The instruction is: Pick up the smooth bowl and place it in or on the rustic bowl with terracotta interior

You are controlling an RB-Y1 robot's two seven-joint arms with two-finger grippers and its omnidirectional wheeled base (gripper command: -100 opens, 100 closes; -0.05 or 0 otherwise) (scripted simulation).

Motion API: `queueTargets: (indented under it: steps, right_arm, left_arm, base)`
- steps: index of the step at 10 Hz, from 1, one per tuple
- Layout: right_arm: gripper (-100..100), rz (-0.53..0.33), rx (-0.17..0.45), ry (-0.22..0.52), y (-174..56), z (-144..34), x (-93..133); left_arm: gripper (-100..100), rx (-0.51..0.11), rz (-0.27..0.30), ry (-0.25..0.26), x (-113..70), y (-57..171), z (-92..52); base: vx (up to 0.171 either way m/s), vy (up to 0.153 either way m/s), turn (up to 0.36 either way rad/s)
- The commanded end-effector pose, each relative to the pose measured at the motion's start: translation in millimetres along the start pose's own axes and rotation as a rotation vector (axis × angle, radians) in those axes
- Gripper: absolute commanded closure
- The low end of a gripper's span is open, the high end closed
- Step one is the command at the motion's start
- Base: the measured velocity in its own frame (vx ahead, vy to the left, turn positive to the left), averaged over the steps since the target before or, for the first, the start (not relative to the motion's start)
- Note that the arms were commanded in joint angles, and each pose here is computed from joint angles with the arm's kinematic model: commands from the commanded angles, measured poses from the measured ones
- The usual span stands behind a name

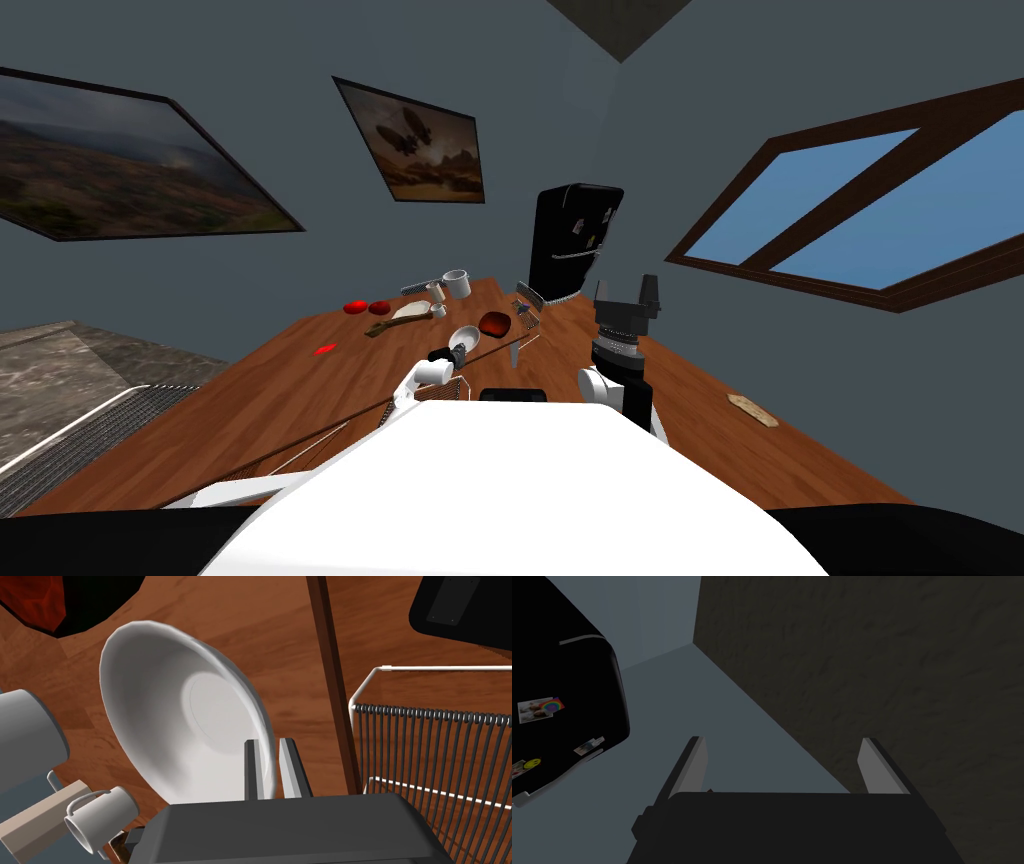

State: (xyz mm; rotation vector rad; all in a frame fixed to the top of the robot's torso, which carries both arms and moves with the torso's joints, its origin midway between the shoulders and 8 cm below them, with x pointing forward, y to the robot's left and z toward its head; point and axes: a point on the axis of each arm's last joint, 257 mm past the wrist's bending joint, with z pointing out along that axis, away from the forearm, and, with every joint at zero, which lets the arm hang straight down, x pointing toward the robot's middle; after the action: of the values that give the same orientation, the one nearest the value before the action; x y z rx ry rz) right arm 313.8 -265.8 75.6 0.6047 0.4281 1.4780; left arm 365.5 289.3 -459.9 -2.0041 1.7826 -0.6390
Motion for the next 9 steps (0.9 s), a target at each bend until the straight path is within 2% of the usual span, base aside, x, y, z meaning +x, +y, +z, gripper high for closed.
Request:
queueTargets:
  steps: [1, 3, 4, 5, 6, 9]
  right_arm:
    - [0, 0.0, 0.0, 0.0, 0.0, 0.0, 0.0]
    - [0, 0.0, 0.0, 0.0, 0.0, 0.0, 0.0]
    - [0, 0.0, 0.0, 0.0, 0.0, 0.0, 0.0]
    - [0, 0.0, 0.0, 0.0, 0.0, 0.0, 0.0]
    - [0, 0.0, 0.0, 0.0, 0.0, 0.0, 0.0]
    - [0, 0.0, 0.0, 0.0, 0.0, 0.0, 0.0]
  left_arm:
    - [100, -0.009, -0.005, -0.004, -2.1, 2.1, -6.7]
    - [100, -0.009, -0.011, -0.009, -3.8, 0.6, -15.7]
    - [100, -0.009, -0.011, -0.007, -3.5, 1.4, -12.7]
    - [0, -0.011, -0.011, -0.008, -3.9, 1.8, -13.2]
    - [100, 0.037, 0.001, -0.005, -4.0, -23.1, -19.0]
    - [100, 0.083, 0.019, -0.009, -7.9, -49.9, -28.6]
  base:
    - [-0.037, 0.003, -0.05]
    - [-0.034, 0.004, -0.028]
    - [-0.014, 0.003, -0.001]
    - [0.0, 0.0, 0.0]
    - [-0.032, -0.037, 0.003]
    - [-0.05, -0.087, -0.007]
